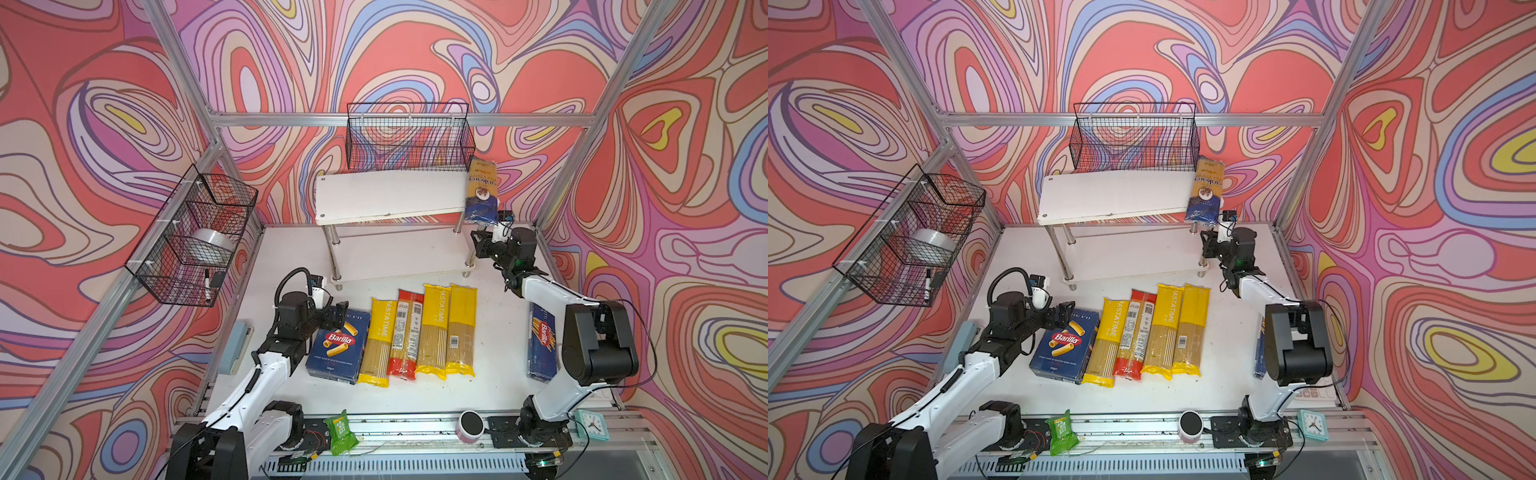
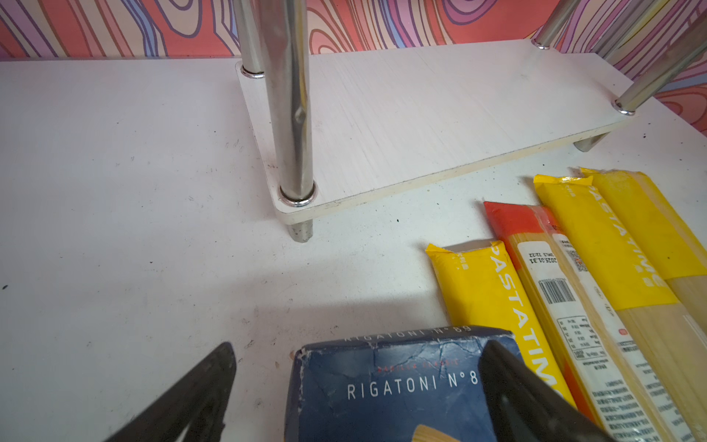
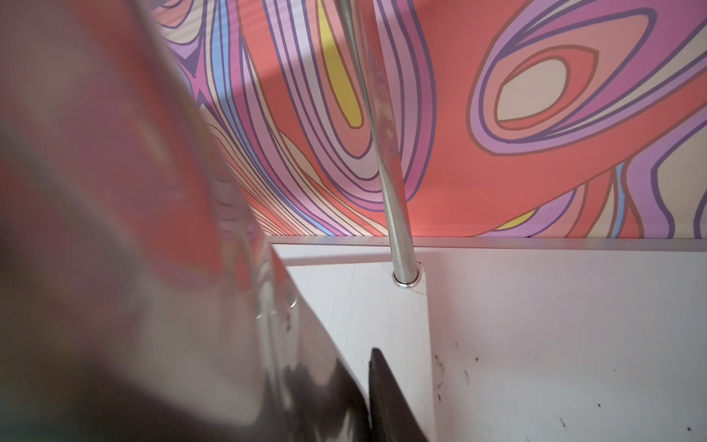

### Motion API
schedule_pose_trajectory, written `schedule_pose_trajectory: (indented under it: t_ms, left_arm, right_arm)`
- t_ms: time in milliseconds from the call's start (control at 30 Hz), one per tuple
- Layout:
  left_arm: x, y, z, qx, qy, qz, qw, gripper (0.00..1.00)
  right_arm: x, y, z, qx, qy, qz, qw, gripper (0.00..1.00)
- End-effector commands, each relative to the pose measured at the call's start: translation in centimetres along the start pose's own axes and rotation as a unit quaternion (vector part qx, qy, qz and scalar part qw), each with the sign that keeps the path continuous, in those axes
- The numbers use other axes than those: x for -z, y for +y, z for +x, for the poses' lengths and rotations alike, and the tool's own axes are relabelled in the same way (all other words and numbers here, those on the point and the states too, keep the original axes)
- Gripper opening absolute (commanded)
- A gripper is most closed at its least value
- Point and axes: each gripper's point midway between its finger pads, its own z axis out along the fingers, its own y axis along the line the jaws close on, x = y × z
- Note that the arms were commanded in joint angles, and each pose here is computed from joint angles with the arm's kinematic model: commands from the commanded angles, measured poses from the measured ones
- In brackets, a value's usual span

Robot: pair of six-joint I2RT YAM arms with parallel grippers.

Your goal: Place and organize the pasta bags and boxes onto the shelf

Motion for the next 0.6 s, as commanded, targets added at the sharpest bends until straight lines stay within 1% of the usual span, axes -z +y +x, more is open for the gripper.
schedule_pose_trajectory:
  t_ms: [0,167,233,433,567]
  left_arm:
    - [0.2,0.0,-0.4,-0.001,-0.002,-0.001,1.0,1.0]
    - [0.2,0.0,-0.4,-0.002,-0.004,0.001,1.0,1.0]
    - [0.1,-0.2,-0.4,-0.002,-0.003,0.004,1.0,1.0]
    - [0.1,-0.1,-0.4,-0.002,-0.002,0.004,1.0,1.0]
    - [0.2,-0.2,-0.4,-0.003,-0.003,0.004,1.0,1.0]
  right_arm:
    - [0.2,-0.5,0.0,-0.039,0.008,0.015,0.999,0.13]
    - [0.6,-0.5,0.1,-0.044,0.012,0.023,0.999,0.06]
    - [1.0,-0.6,0.2,-0.046,0.016,0.029,0.998,0.01]
    - [3.1,-0.8,0.6,-0.044,0.019,0.056,0.997,0.0]
    - [4.1,-0.7,1.6,-0.047,0.03,0.063,0.996,0.0]
